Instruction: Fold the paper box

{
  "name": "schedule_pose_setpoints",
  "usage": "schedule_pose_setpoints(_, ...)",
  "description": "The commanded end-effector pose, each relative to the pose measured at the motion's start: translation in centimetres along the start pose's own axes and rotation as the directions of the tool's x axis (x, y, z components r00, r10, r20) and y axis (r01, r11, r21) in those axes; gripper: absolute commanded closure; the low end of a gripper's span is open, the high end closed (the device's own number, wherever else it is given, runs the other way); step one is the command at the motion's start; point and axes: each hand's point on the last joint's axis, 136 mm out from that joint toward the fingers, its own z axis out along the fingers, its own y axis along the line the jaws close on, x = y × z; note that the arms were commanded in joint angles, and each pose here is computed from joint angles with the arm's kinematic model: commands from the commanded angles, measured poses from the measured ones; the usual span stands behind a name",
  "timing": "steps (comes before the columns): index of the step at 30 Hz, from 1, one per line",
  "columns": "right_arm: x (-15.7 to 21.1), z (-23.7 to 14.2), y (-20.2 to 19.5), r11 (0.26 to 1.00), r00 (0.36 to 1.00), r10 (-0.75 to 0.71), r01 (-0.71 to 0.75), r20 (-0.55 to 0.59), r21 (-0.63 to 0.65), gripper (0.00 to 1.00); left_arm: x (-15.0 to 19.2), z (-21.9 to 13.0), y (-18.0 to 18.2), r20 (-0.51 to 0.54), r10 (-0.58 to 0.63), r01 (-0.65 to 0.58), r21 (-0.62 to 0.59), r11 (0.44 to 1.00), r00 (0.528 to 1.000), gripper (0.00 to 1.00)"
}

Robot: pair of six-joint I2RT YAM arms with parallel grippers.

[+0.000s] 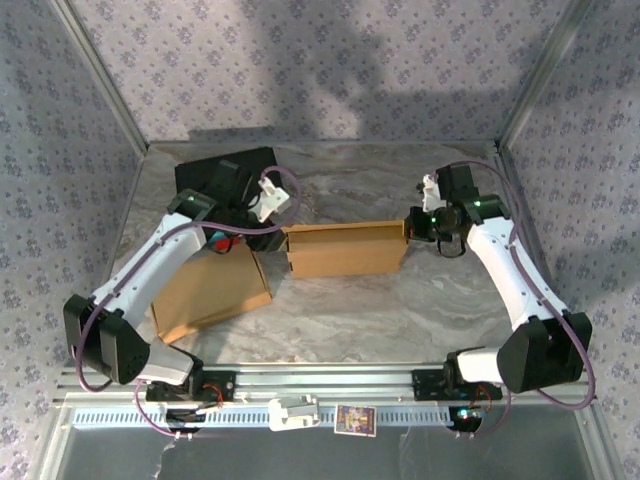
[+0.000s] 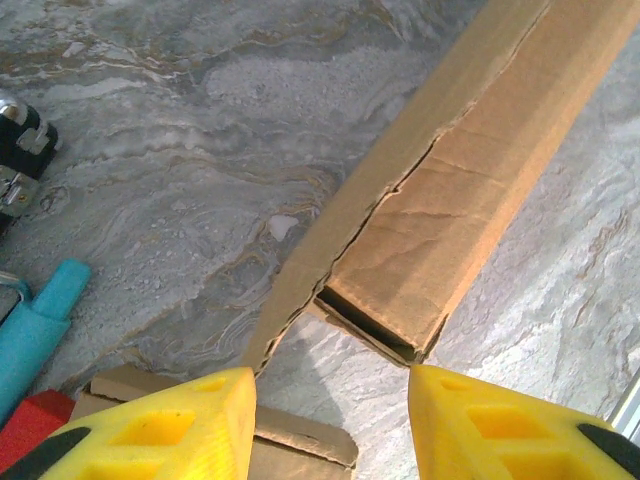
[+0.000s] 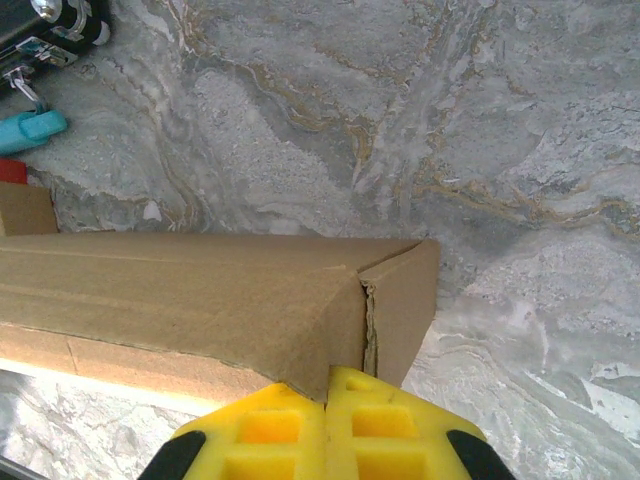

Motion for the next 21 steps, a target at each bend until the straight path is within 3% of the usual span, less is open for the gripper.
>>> schedule_pose_setpoints(1, 0.3, -0.2, 0.3, 1.000, 1.000, -0.002, 0.002, -0.026, 0.000, 1.00, -0.4, 0.1, -0.1, 0.003, 0.057, -0.057, 0.005, 0.998, 0.998, 0.58)
schedule_pose_setpoints(6, 0.3, -0.2, 0.4, 1.000, 1.000, -0.003, 0.003, -0.026, -0.005, 1.00, -0.7, 0.8, 0.7, -0.004, 0.045, -0.045, -0.021, 0.999, 0.999, 0.68)
schedule_pose_setpoints(10, 0.2, -0.2, 0.4, 1.000, 1.000, -0.004, 0.004, -0.024, -0.006, 1.00, -1.3, 0.9, 1.3, 0.001, 0.054, -0.054, -0.056, 0.997, 0.999, 0.67)
schedule_pose_setpoints(15, 0.3, -0.3, 0.4, 1.000, 1.000, -0.005, 0.005, -0.023, -0.007, 1.00, -1.7, 0.9, 1.9, 0.012, 0.067, -0.066, -0.088, 0.994, 0.998, 0.57)
schedule_pose_setpoints(21, 0.4, -0.2, 0.3, 1.000, 1.000, -0.002, 0.002, -0.027, -0.004, 1.00, -2.2, 1.3, 1.7, 0.022, 0.061, -0.060, -0.063, 0.996, 0.998, 0.65)
